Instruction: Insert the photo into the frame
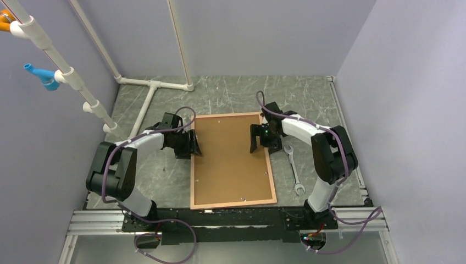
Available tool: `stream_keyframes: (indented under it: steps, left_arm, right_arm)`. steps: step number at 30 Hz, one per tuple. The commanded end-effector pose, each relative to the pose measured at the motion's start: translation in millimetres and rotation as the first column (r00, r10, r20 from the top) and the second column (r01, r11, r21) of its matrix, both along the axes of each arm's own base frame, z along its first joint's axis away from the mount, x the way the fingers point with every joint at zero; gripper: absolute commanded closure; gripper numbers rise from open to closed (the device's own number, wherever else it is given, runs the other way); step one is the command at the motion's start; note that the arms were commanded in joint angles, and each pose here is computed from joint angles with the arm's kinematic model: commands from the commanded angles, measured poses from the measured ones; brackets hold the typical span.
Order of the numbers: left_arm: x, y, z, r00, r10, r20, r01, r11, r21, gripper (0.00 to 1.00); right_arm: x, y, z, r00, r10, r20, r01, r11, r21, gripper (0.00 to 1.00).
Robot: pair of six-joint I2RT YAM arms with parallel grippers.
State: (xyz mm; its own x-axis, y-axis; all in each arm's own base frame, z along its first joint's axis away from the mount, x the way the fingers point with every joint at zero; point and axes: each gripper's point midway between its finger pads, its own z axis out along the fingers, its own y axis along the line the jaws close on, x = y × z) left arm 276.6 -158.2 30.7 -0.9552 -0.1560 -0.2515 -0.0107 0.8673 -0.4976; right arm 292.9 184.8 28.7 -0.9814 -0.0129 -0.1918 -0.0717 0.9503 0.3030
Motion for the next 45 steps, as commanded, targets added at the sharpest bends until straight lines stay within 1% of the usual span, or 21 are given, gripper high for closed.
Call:
stream_keyframes:
  steps: [1,4,6,9,13,15,19,24,26,28,29,31,34,35,38,42,43,45]
  left_arm:
    - [-15,-12,8,0.999,-0.032,0.008,0.032,0.998,-0.051,0.39]
    - [-20,-11,9,0.999,-0.032,0.012,0.032,0.999,-0.043,0.38]
    - [-21,-9,10,0.999,-0.029,0.017,0.029,0.999,-0.03,0.37]
    - [-19,-6,10,0.999,-0.028,0.018,0.028,1.0,-0.012,0.35]
    - [-17,-7,10,0.999,-0.032,0.017,0.032,0.999,-0.01,0.35]
    - [-17,-6,9,0.999,-0.038,0.016,0.038,0.999,-0.004,0.35]
    - [-18,-3,5,0.999,-0.042,0.01,0.041,0.999,0.019,0.35]
    - [-19,-2,3,0.999,-0.042,0.009,0.041,0.999,0.022,0.35]
    - [-19,-2,3,0.999,-0.042,0.008,0.042,0.999,0.022,0.35]
    - [-18,-3,2,0.999,-0.042,0.007,0.042,0.999,0.02,0.35]
    - [-18,-3,2,0.999,-0.042,0.006,0.042,0.999,0.019,0.35]
    - [-17,-3,1,0.999,-0.042,0.004,0.042,0.999,0.022,0.35]
    - [-16,-1,1,0.999,-0.04,0.005,0.04,0.999,0.033,0.35]
    - [-17,-1,1,0.999,-0.04,0.003,0.04,0.999,0.036,0.35]
    - [-16,0,2,0.999,-0.035,0.008,0.035,0.999,0.038,0.35]
    - [-14,-1,3,0.999,-0.033,0.013,0.032,0.999,0.035,0.35]
    - [-14,-1,4,0.999,-0.033,0.014,0.032,0.999,0.035,0.35]
    - [-13,0,3,0.999,-0.031,0.01,0.031,0.999,0.04,0.35]
  right_arm:
    - [-24,11,14,1.0,0.005,-0.028,-0.003,0.998,0.068,0.13]
    - [-24,7,17,1.0,-0.001,-0.017,0.002,0.999,0.054,0.12]
    - [-16,5,20,1.0,-0.009,0.009,0.009,0.999,0.031,0.1]
    - [5,0,25,0.999,-0.03,0.045,0.031,0.999,-0.015,0.05]
    - [41,-1,27,0.995,-0.074,0.069,0.076,0.997,-0.032,0.04]
    - [56,-3,26,0.993,-0.092,0.077,0.096,0.994,-0.053,0.05]
    - [78,-12,17,0.987,-0.134,0.089,0.144,0.984,-0.109,0.11]
    - [91,-23,5,0.986,-0.149,0.08,0.162,0.967,-0.197,0.16]
    - [90,-24,3,0.986,-0.148,0.077,0.16,0.966,-0.201,0.22]
    - [89,-23,1,0.986,-0.149,0.073,0.16,0.968,-0.194,0.34]
    - [87,-22,0,0.987,-0.148,0.068,0.159,0.969,-0.191,0.37]
    - [84,-22,-2,0.988,-0.145,0.061,0.154,0.969,-0.191,0.38]
    - [77,-23,-5,0.988,-0.144,0.048,0.151,0.969,-0.196,0.44]
    - [73,-19,-5,0.99,-0.138,0.034,0.142,0.974,-0.178,0.45]
    - [64,-19,-7,0.991,-0.134,0.02,0.136,0.974,-0.18,0.48]
    - [56,-24,-13,0.991,-0.134,0.008,0.133,0.971,-0.198,0.63]
    - [54,-25,-14,0.991,-0.134,0.004,0.132,0.971,-0.202,0.66]
    - [53,-26,-13,0.991,-0.134,0.003,0.132,0.97,-0.205,0.69]
